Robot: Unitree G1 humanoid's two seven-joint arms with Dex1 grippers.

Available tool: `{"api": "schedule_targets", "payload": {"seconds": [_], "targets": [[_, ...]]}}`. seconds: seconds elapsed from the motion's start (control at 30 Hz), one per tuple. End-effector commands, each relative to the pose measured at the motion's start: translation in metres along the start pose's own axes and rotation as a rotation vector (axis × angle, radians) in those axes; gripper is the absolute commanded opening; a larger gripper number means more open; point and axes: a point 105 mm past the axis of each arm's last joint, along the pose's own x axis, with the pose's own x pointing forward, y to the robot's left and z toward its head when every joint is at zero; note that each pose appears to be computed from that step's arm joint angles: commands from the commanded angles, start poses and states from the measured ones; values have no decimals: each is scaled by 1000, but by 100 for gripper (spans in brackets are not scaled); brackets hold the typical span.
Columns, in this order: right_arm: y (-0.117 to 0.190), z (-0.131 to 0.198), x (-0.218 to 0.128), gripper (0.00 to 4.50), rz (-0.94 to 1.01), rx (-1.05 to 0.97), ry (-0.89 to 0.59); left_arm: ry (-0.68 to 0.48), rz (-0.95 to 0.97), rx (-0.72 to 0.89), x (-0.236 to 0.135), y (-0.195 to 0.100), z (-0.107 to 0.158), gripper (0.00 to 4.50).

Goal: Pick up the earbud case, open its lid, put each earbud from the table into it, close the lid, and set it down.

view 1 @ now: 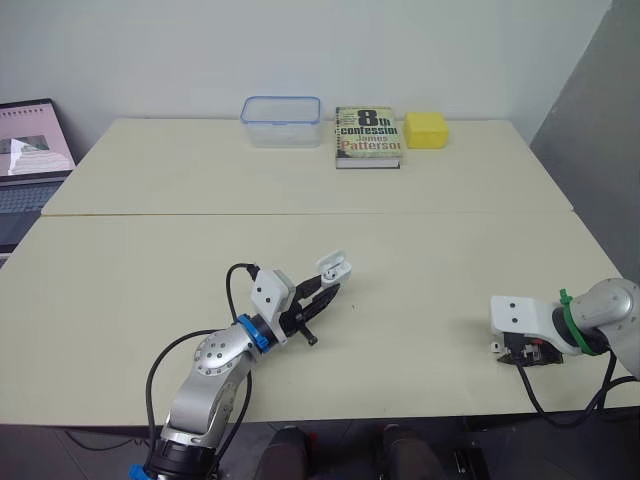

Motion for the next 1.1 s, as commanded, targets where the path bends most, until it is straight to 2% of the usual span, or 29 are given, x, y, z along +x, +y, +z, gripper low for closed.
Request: {"api": "schedule_targets", "payload": {"seconds": [0.03,0.1,0.33,0.43,0.5,0.6,0.83,0.97,1.1], "targets": [[-2,1,2,96,2,12,-6,-50,-6,33,2,-2,14,77],[-1,3,2,39,7,13,-13,-50,-8,34,2,-2,14,77],[-9,11,-8,39,-28,-4,-65,-52,-14,39,4,-1,14,77],[-17,30,-19,39,-76,-31,-173,-54,-14,42,4,0,15,77],[-18,50,-24,39,-99,-41,-293,-58,-15,44,5,1,16,77],[-18,101,-35,39,-160,-63,-597,-73,-22,48,7,2,19,77],[-23,179,-52,39,-345,-2,-1073,-97,-40,55,14,2,24,77],[-26,204,-52,39,-416,74,-1231,-105,-47,60,17,2,27,77],[-26,218,-46,39,-477,93,-1299,-111,-48,62,19,3,29,77]]}}
